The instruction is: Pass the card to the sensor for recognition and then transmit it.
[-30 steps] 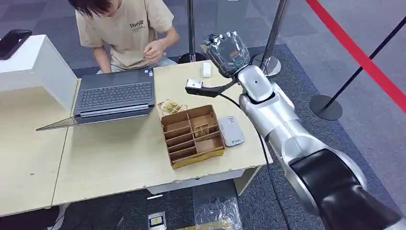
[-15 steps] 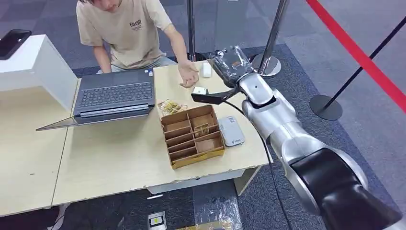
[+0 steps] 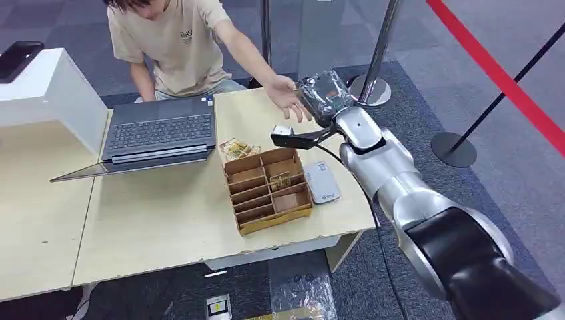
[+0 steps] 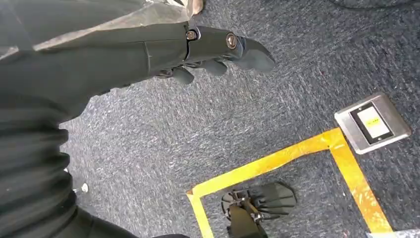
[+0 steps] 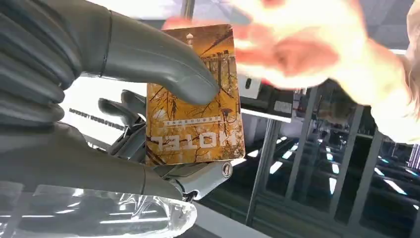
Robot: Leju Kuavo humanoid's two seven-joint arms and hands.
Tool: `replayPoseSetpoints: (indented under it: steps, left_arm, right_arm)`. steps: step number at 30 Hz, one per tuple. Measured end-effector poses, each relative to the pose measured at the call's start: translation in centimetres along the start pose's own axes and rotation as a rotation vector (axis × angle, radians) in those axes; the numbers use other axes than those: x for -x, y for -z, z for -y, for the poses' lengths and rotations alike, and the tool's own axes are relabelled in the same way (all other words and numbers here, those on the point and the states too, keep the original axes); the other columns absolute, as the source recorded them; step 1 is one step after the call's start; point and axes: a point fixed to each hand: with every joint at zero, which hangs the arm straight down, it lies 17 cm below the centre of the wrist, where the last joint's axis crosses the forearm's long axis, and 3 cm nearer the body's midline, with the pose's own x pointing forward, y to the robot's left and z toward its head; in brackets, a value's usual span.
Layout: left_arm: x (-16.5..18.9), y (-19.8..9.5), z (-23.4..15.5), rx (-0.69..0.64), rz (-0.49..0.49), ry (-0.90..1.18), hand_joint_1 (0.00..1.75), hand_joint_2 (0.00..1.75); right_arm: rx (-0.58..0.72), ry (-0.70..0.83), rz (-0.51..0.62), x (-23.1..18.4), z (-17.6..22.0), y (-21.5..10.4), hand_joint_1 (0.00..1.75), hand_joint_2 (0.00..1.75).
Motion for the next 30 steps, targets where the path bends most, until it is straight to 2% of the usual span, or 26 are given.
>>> replayPoseSetpoints:
  steps: [2, 3, 4, 5, 10, 11, 21, 25, 30]
  left_arm:
    - [0.0, 0.0, 0.0, 0.002, 0.000, -0.001, 0.00, 1.75]
    - [0.0, 0.0, 0.0, 0.002, 0.000, -0.002, 0.00, 1.75]
    - [0.0, 0.0, 0.0, 0.003, -0.001, -0.003, 0.00, 1.75]
    - [0.0, 0.0, 0.1, 0.004, -0.001, -0.003, 0.00, 1.75]
    - [0.0, 0.0, 0.1, 0.008, -0.002, -0.007, 0.00, 1.75]
    - [0.0, 0.0, 0.1, 0.009, -0.002, -0.007, 0.00, 1.75]
    - [0.1, 0.0, 0.0, 0.010, -0.003, -0.016, 0.00, 1.75]
    - [0.1, 0.0, 0.0, 0.009, -0.006, -0.025, 0.00, 1.75]
    - [0.8, 0.0, -0.3, -0.002, -0.015, -0.050, 0.00, 1.75]
  right_arm:
    - [-0.003, 0.000, 0.000, 0.0, -0.2, -0.2, 1.75, 1.75]
    - [-0.004, 0.001, 0.000, 0.0, -0.3, -0.3, 1.66, 1.75]
    - [-0.005, 0.002, -0.001, 0.0, -0.4, -0.3, 0.31, 1.75]
    - [-0.006, 0.004, -0.003, 0.0, -0.5, -0.4, 0.00, 1.75]
    - [-0.004, 0.005, 0.005, -0.3, -0.6, -0.5, 0.00, 1.75]
    - [-0.008, 0.006, 0.011, -0.5, -0.8, -0.7, 0.00, 0.00]
    - [-0.021, 0.055, 0.000, -1.1, -2.1, -1.7, 0.00, 0.00]
    - [0.035, 0.126, -0.029, -0.7, -1.2, -1.8, 0.00, 0.00]
    - [0.107, 0.297, -0.093, -0.8, -0.5, -2.6, 0.00, 0.00]
